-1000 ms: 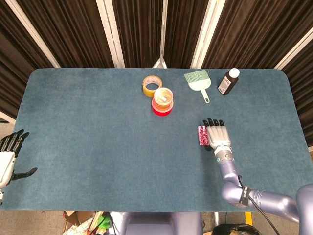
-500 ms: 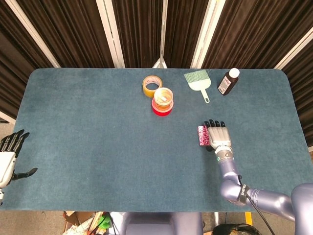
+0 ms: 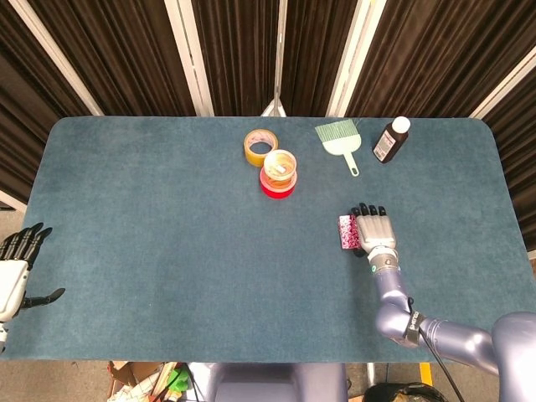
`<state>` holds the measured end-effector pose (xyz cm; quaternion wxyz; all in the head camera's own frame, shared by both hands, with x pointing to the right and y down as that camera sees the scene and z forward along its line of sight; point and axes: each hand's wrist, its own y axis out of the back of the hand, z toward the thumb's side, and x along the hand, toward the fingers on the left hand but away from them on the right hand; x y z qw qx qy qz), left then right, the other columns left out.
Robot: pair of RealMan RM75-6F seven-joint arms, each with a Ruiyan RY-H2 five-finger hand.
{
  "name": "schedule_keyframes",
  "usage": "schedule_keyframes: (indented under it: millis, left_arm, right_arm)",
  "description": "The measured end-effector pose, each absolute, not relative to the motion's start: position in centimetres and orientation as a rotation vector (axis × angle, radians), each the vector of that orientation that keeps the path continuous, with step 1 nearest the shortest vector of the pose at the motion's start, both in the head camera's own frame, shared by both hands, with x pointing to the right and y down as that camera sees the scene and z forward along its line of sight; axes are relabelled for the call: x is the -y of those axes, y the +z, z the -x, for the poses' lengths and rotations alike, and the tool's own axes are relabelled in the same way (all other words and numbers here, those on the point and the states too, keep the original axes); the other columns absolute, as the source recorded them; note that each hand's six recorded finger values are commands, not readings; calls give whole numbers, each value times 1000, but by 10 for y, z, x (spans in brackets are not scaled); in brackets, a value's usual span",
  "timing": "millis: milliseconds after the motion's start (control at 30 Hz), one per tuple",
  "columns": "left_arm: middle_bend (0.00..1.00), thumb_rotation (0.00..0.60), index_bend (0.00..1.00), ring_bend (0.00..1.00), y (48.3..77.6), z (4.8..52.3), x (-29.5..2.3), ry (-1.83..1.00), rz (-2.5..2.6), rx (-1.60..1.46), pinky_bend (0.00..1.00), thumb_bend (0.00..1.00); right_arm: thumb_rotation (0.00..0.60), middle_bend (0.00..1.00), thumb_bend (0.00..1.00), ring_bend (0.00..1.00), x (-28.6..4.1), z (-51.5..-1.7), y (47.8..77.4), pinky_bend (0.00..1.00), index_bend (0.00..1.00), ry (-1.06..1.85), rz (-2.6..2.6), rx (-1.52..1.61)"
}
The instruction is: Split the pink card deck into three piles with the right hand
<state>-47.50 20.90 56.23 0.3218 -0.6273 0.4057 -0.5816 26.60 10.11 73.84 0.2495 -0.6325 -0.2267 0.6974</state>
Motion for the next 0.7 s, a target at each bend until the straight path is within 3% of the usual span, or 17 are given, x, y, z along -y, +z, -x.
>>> schedule_keyframes:
  millis: [267, 700]
  left_arm:
    - [0, 600, 0, 0, 562, 475, -209, -1527, 1651, -1067, 35, 0]
    - [0, 600, 0, 0, 562, 474, -210, -1527, 1661, -1073, 35, 0]
  right_arm:
    - [600, 80, 282, 0, -101, -265, 739, 0, 392, 1885, 1726, 632]
    - [600, 118, 282, 0, -95, -264, 728, 0, 438, 1833, 1730, 688]
